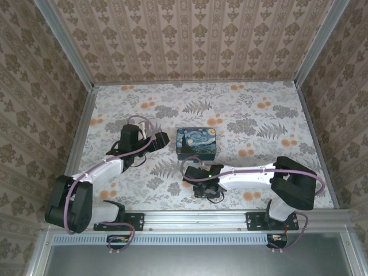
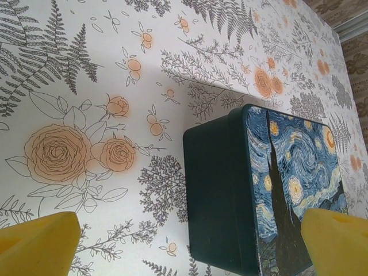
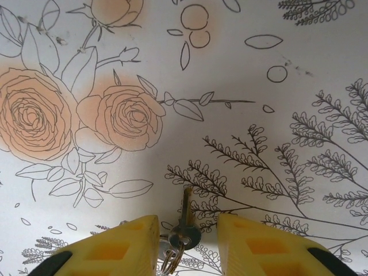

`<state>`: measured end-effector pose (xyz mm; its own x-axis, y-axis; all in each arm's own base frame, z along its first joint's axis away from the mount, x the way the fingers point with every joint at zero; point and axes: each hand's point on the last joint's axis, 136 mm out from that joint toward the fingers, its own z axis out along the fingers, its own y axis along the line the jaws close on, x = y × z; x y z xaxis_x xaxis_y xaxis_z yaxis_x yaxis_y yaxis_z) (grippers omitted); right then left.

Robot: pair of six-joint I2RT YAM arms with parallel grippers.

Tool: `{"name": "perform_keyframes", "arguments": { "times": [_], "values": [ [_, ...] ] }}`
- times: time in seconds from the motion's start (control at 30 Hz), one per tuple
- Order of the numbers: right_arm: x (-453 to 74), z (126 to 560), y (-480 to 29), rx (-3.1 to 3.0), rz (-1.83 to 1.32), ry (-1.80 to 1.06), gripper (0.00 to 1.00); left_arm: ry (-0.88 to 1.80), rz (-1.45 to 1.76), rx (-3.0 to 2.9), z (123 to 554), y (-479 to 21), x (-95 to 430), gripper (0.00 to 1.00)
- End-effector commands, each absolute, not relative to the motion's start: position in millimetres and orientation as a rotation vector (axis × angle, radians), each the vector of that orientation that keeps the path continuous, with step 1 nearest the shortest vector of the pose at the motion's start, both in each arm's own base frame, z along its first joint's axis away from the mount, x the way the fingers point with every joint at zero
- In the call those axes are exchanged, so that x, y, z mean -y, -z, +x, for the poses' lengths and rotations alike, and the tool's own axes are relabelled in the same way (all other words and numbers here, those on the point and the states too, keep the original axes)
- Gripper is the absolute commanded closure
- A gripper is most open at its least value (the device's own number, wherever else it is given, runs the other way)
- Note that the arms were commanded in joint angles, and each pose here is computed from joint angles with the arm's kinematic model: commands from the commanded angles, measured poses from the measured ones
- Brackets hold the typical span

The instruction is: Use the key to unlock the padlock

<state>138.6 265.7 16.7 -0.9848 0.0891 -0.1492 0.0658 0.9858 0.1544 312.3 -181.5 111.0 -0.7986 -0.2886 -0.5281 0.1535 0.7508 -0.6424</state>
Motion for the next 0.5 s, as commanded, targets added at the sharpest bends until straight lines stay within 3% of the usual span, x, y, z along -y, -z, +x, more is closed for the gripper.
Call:
{"name": "perform_keyframes", "arguments": {
  "times": [0.0,0.3,0.47],
  "values": [
    [-262,130,-13,-3.018,0.186,-0.174,0.67,0.943,-0.112,-2.320,312,-108,181,0.00],
    [-268,121,3,-3.060,0.161,-0.162,0.75,0.939,-0.123,-2.335,312,-104,180,0.00],
    [-275,125,9,-3.042,0.160,-0.231,0.98,0.930,-0.127,-2.353,311,-100,179,0.00]
  ]
}}
